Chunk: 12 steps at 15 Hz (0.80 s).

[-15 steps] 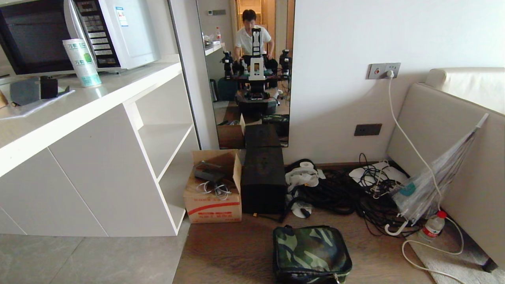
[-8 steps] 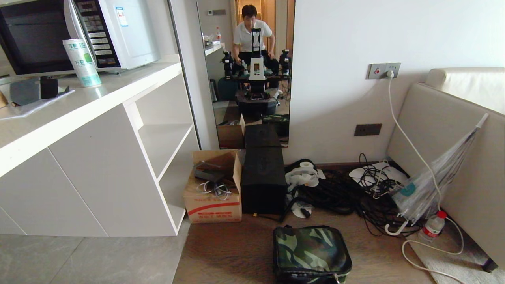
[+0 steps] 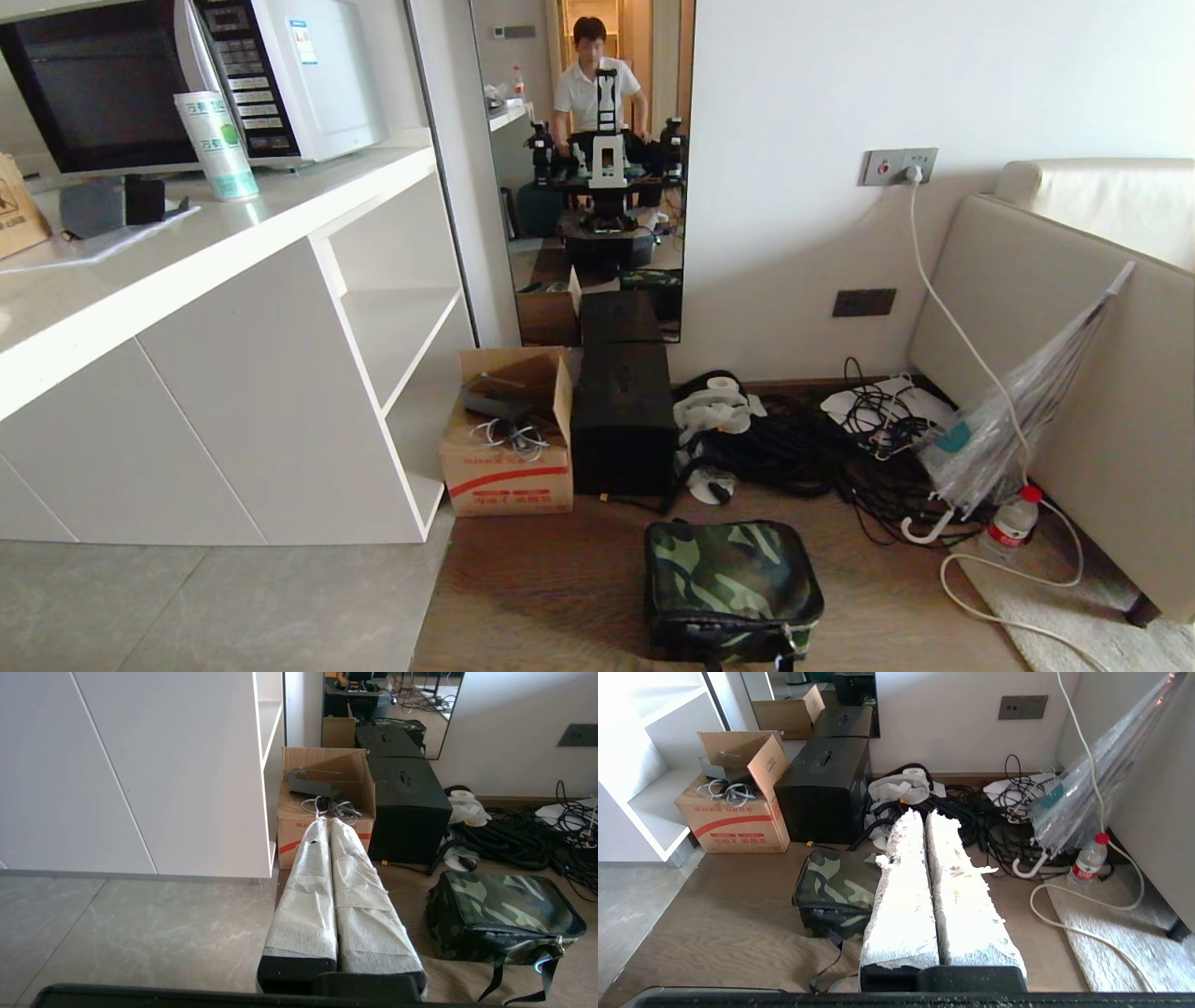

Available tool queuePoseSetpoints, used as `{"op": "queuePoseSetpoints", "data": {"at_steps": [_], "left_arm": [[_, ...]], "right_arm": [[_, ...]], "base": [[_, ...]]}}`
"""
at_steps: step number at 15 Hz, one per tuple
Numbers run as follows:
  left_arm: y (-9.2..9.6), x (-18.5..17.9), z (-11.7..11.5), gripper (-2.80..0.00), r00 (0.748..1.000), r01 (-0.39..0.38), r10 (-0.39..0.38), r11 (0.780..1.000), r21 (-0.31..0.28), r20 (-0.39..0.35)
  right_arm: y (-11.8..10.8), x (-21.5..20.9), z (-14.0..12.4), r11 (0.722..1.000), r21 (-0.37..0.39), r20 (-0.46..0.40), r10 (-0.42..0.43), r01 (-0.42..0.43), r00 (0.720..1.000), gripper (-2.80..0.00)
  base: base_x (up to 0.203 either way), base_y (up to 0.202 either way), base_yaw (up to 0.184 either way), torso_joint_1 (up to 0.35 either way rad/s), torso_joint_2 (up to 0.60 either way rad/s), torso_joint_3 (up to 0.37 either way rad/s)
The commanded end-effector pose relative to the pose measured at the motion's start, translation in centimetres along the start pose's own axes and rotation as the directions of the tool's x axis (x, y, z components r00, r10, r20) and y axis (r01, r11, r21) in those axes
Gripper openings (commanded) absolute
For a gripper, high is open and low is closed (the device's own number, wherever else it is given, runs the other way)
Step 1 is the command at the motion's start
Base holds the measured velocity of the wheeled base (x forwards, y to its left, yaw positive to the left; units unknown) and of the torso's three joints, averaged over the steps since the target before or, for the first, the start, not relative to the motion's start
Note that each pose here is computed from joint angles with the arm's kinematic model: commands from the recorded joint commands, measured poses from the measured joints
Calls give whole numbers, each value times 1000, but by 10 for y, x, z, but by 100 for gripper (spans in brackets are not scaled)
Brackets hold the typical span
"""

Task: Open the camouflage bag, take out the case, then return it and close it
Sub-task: Open the top of the storage box

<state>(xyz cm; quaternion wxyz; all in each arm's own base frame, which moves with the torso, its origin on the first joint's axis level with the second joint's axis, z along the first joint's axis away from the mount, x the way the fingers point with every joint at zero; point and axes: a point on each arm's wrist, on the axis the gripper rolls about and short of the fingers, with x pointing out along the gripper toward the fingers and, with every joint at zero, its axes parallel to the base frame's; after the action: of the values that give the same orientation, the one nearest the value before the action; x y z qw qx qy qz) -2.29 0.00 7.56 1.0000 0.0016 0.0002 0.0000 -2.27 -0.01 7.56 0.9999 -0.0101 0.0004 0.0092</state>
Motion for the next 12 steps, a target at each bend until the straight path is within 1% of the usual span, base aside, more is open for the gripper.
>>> {"op": "queuePoseSetpoints", "data": {"at_steps": [1, 12], "left_arm": [[0, 0, 0, -280, 1000, 0, 0, 1000, 0, -1], [0, 0, 0, -280, 1000, 0, 0, 1000, 1, -1]], "right_arm": [[0, 0, 0, 1000, -1, -1, 1, -1, 1000, -280], [0, 0, 0, 1000, 0, 0, 0, 0, 1000, -280]], "base": [[0, 0, 0, 0, 0, 0], [0, 0, 0, 0, 0, 0]]}}
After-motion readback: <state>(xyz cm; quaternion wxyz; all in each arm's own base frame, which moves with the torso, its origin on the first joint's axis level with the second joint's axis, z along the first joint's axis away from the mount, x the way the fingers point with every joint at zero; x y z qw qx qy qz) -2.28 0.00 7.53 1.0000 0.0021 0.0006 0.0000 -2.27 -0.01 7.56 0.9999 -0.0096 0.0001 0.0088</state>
